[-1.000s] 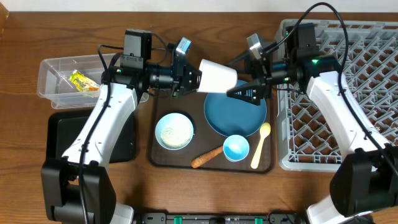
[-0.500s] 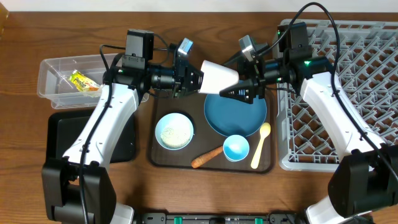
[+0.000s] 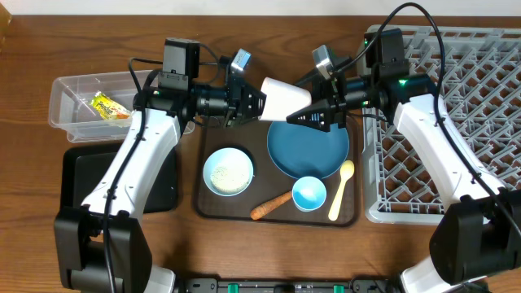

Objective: Sort waste into correct bins and load items into the dishwasher rack
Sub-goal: 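Grasp the pink cup with the right gripper and open the left gripper, then carry the pink cup right and release it in the dish rack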

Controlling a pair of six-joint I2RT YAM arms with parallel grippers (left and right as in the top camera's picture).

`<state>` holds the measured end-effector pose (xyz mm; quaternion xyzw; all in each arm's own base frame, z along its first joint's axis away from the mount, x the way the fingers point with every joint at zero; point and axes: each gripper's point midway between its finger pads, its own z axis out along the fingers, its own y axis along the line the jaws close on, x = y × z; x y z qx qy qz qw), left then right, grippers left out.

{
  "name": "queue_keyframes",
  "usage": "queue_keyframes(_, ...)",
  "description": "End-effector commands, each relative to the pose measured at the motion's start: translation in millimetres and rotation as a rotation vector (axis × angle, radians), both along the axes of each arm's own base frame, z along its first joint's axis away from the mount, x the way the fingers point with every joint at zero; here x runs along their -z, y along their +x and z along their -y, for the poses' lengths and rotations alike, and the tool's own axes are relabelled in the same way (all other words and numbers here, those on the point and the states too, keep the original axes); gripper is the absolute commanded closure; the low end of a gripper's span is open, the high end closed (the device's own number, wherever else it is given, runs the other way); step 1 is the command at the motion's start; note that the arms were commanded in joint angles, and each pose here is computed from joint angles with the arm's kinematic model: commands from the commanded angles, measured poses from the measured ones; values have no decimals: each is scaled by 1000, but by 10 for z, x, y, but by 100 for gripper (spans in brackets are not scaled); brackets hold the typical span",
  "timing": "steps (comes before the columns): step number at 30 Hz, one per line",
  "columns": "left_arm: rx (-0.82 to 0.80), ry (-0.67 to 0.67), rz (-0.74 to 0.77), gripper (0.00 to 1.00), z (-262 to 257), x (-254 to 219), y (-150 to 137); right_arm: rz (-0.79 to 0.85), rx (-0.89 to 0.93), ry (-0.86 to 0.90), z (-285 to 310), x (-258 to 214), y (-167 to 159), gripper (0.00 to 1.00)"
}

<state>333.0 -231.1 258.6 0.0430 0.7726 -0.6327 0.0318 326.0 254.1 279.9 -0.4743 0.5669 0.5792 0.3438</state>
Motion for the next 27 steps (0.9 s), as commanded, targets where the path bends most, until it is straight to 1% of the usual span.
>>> queue_keyframes(1,2,-2,-5,89,12,-8,15,10,-67,58,-60,-75,-114,54)
queue_keyframes(2,2,-2,-4,83,12,-9,15,10,-67,58,-60,-75,-114,54)
queue_keyframes(3,2,-2,-4,72,12,-10,15,10,-66,58,-60,-74,-114,55)
queue_keyframes(5,-1,-1,14,61,9,-11,33,6,-63,55,-57,-70,-108,58)
queue_keyframes(7,-15,13,25,58,5,7,64,-21,-35,20,-58,-20,-63,59)
queue_keyframes(9,-35,43,59,53,-8,56,110,-66,19,-43,-56,76,20,63)
queue_keyframes(13,-113,162,116,50,-84,253,256,-148,150,-170,-3,282,217,69)
queue_keyframes(17,-256,417,105,47,-409,673,430,-237,277,-263,138,451,393,72)
queue_keyframes(21,-357,658,49,46,-888,1022,454,-328,430,-390,433,682,529,75)
queue_keyframes(23,-385,728,8,46,-1094,1120,414,-365,520,-476,658,796,566,75)
queue_keyframes(25,-387,757,-14,46,-1228,1159,366,-401,612,-563,914,866,578,79)
queue_keyframes(27,-405,788,-47,46,-1364,1196,327,-470,747,-658,1260,889,594,79)
